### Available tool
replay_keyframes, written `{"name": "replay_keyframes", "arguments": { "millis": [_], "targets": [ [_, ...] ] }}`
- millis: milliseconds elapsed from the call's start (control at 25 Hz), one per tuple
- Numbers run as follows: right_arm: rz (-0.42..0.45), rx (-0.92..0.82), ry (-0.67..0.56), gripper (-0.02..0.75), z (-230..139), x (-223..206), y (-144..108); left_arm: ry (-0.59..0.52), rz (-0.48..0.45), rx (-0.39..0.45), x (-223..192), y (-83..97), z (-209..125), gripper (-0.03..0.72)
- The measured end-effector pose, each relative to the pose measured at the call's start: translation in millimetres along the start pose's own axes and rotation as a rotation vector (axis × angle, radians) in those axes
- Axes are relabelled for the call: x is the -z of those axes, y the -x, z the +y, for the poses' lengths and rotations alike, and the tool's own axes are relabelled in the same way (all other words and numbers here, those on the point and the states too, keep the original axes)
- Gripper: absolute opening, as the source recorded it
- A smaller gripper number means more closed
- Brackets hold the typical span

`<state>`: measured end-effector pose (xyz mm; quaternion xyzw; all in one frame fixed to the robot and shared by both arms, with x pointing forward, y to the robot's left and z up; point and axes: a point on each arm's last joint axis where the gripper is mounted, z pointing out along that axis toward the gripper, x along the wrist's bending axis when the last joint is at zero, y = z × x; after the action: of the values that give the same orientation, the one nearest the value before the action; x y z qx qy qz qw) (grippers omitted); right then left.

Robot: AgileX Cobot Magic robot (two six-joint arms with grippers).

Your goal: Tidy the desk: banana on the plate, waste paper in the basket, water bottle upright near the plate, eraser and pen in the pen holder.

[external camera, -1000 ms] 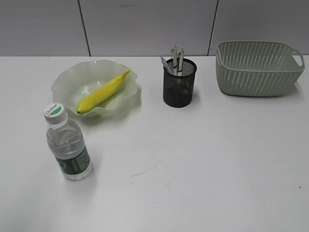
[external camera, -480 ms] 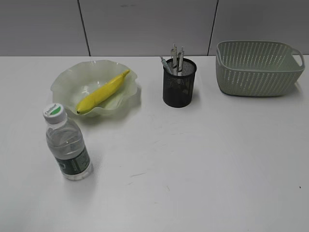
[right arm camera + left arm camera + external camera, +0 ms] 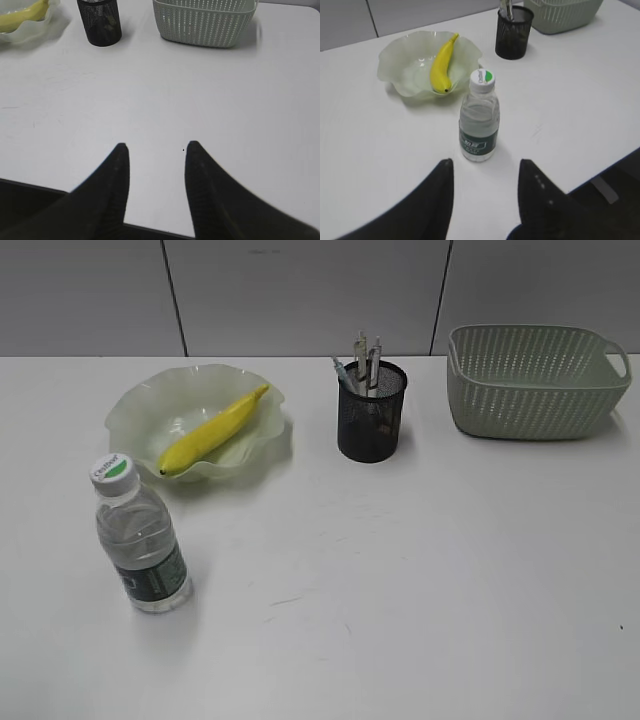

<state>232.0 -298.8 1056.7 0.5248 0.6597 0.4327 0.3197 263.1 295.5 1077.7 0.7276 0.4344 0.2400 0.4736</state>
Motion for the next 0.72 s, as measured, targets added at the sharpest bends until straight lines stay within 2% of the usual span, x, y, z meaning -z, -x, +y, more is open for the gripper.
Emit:
{"name": "replay_keyframes", "arguments": {
  "millis": [240,320,520,720],
  "targets": [
    [0.000,0.000,0.000,0.308,0,0,0,-0.121,0.011,-0.029,-2,-1.1,-13,0.309],
    [0.000,0.000,0.000,0.308,0,0,0,-0.107,0.006,-0.033,1,-1.4,-15,0.309],
    [0.000,0.000,0.000,0.308,0,0,0,0.020,-0.018,-0.015,21,-4.4,-25,0.291],
    [0.000,-0.002,0.001,0.308,0,0,0,0.017,-0.027,-0.013,21,-3.5,-25,0.276]
  ]
}}
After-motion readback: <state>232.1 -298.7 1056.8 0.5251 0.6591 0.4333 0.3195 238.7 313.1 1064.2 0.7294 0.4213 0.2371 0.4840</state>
